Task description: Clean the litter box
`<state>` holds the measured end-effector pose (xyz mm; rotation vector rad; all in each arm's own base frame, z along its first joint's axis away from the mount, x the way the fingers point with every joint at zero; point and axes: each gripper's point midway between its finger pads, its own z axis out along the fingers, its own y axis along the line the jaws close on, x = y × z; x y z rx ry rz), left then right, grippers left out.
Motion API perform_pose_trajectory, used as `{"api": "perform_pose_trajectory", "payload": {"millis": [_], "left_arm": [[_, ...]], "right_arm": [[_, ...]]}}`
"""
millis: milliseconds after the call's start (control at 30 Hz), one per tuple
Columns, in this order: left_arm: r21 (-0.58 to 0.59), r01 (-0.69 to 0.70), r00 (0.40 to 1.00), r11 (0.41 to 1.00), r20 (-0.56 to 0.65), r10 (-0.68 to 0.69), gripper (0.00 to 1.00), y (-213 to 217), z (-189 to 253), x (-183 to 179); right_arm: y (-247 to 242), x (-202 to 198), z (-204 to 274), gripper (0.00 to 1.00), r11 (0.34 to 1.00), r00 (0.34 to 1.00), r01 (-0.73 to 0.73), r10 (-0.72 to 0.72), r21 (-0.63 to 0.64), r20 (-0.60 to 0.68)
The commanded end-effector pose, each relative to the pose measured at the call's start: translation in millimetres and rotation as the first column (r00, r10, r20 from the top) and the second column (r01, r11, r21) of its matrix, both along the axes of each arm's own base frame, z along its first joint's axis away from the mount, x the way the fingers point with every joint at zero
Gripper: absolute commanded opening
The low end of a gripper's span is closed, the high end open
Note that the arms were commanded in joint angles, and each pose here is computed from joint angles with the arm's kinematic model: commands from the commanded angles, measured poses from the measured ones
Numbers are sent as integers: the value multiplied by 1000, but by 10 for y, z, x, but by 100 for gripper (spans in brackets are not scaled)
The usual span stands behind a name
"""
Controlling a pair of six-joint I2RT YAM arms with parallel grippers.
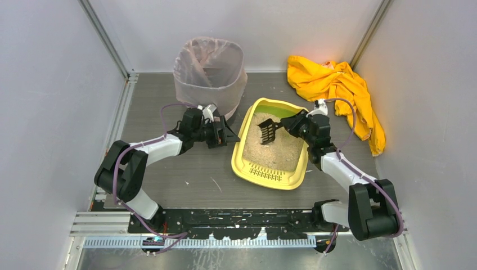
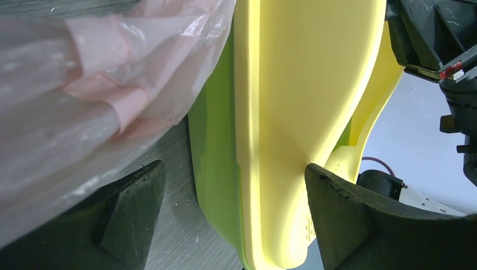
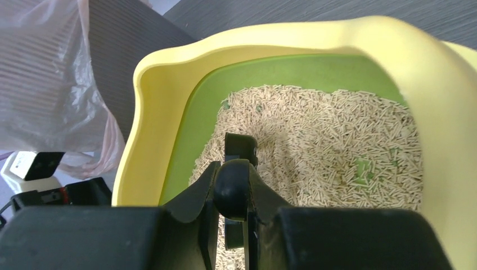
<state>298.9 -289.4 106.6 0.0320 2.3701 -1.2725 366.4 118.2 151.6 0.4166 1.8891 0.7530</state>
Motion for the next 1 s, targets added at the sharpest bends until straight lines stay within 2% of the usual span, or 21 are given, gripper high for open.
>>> {"api": "perform_pose_trajectory", "payload": {"millis": [0, 500, 967], "left_arm": [[-37, 19, 997, 999, 76, -16, 92, -67, 195, 80], [-39, 17, 997, 999, 82, -14, 92, -60, 223, 75], [-44, 19, 997, 999, 79, -15, 92, -69, 222, 72]], "right_arm": [[240, -113, 391, 1, 988, 992, -105, 96, 117, 77], [-273, -209, 633, 1, 986, 993, -24, 5, 165, 116], [-676, -383, 834, 1, 928, 984, -42, -27, 371, 179]]}}
